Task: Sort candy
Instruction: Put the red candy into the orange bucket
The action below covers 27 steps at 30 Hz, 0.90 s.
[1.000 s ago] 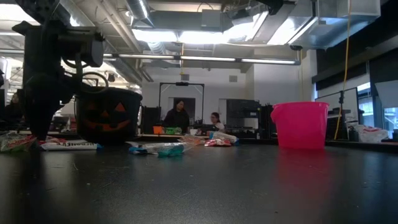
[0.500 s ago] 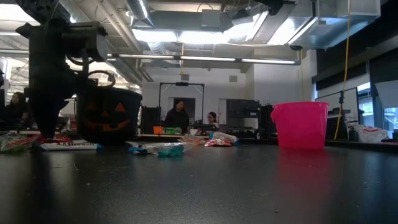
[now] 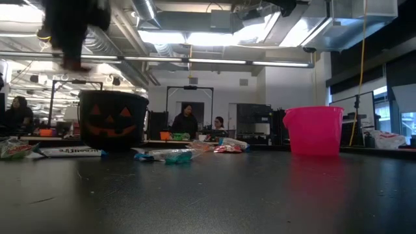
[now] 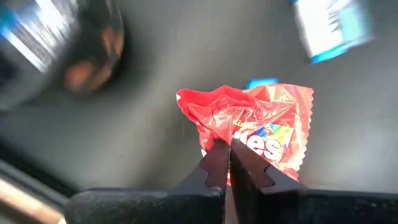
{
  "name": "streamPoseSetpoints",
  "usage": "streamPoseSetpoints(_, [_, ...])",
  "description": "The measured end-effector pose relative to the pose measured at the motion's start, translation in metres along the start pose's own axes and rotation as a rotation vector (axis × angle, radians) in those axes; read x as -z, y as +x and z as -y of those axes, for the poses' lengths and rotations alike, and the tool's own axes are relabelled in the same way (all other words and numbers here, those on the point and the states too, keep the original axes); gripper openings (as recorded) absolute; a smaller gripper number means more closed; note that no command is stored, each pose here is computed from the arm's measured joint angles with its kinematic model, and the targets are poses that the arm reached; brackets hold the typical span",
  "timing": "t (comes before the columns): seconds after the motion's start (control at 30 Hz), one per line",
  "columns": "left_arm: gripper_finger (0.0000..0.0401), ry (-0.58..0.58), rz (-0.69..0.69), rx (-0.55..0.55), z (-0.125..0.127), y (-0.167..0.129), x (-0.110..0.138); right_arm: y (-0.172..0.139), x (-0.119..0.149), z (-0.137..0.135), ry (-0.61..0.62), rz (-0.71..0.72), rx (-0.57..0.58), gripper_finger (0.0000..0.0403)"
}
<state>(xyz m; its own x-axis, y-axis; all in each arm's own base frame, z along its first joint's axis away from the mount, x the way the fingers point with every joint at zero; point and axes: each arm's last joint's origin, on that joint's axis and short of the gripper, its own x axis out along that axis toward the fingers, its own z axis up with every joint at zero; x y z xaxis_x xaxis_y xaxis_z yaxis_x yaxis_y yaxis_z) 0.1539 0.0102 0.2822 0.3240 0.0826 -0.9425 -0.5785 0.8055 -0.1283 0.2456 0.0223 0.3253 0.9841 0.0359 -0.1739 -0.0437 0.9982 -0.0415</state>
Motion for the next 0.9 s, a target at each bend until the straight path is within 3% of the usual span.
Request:
streamPoseSetpoints(0.13, [0.0, 0.055, 0.174, 0.114, 0.011, -0.075, -0.002, 0.0, 0.0, 0.0, 0.009, 0.0, 0.0, 0.0213])
streamPoseSetpoints(0.27, [0.0, 0.075, 0.252, 0.158, 0.017, -0.113, 0.007, 0.0, 0.001, 0.0, 0.029, -0.01, 0.0, 0.0213])
streamPoseSetpoints(0.63, [0.0, 0.259, 0.055, 0.29, 0.056, -0.11, 0.032, 0.0, 0.007, 0.0, 0.075, -0.074, 0.001, 0.0213])
streamPoseSetpoints(0.9, [0.0, 0.288, -0.149, 0.267, 0.101, -0.092, 0.059, 0.0, 0.007, 0.0, 0.104, -0.074, 0.002, 0.0213])
